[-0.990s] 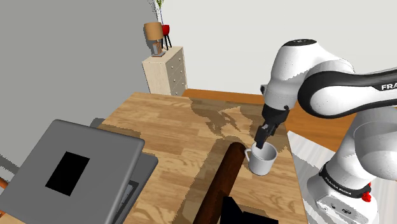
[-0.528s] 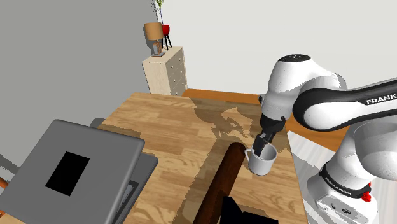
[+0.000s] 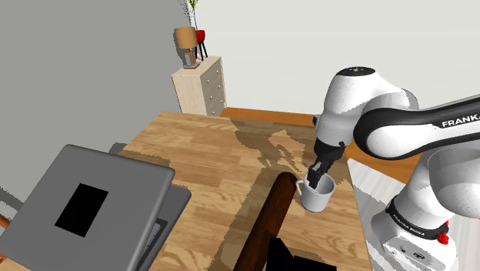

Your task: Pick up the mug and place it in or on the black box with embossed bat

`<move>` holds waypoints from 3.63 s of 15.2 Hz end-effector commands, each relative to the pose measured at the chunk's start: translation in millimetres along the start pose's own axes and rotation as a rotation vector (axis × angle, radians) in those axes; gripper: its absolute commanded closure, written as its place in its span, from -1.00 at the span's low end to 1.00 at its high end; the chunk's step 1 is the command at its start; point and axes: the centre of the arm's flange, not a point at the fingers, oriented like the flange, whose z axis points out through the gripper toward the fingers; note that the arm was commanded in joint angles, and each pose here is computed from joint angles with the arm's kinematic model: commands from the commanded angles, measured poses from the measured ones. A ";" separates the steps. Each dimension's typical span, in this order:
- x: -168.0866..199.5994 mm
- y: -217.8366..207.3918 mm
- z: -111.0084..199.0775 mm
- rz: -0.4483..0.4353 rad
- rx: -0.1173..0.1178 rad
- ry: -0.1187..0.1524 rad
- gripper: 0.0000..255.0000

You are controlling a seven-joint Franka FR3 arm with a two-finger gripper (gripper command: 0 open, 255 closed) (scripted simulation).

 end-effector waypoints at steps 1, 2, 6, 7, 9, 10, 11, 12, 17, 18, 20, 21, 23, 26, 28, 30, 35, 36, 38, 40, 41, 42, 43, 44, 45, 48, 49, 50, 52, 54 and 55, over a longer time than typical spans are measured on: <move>0.0 0.0 0.0 0.000 0.000 0.000 1.00; 0.0 0.0 0.0 0.000 0.000 0.000 1.00; 0.0 0.0 -0.1 0.000 0.000 0.000 1.00; 0.0 0.0 0.0 0.000 0.000 0.000 1.00; 0.0 0.0 0.1 0.000 0.000 0.000 1.00; -0.1 -0.3 -5.2 0.000 0.000 0.000 1.00; 0.0 -0.7 -10.5 0.000 0.000 0.000 1.00; 0.0 -1.0 -15.7 0.000 0.000 0.000 1.00; 0.0 -2.8 -42.1 0.000 0.000 0.000 1.00; 0.0 -3.1 -47.4 0.000 0.000 0.000 1.00; 0.0 -3.8 -57.9 0.000 0.000 0.000 1.00; 0.1 -4.2 -63.2 0.000 0.000 0.000 1.00; 0.1 -4.8 -73.7 0.000 0.000 0.000 1.00; 0.1 -5.9 -89.5 0.000 0.000 0.000 1.00; 0.1 -6.6 -100.1 0.000 0.000 0.000 1.00; 0.1 -7.3 -110.6 0.000 0.000 0.000 1.00; 0.1 -9.0 -137.0 0.000 0.000 0.000 1.00; 0.1 -9.4 -142.2 0.000 0.000 0.000 1.00; 0.1 -10.1 -152.8 0.000 0.000 0.000 1.00; 0.1 -10.7 -163.3 0.000 0.000 0.000 1.00; 0.1 -11.1 -168.6 0.000 0.000 0.000 1.00; 0.1 -11.3 -171.0 0.000 0.000 0.000 1.00; -4.0 -23.8 -171.2 0.000 0.000 0.000 1.00; -8.2 -36.3 -171.5 0.000 0.000 0.000 1.00; -12.4 -48.8 -171.8 0.000 0.000 0.000 1.00; -24.9 -86.4 -172.6 0.000 0.000 0.000 1.00; -29.0 -98.9 -172.8 0.000 0.000 0.000 1.00; -33.2 -111.4 -173.1 0.000 0.000 0.000 1.00; -41.5 -136.5 -173.6 0.000 0.000 0.000 1.00; -49.9 -161.5 -174.2 0.000 0.000 0.000 1.00; -54.1 -174.0 -174.5 0.000 0.000 0.000 1.00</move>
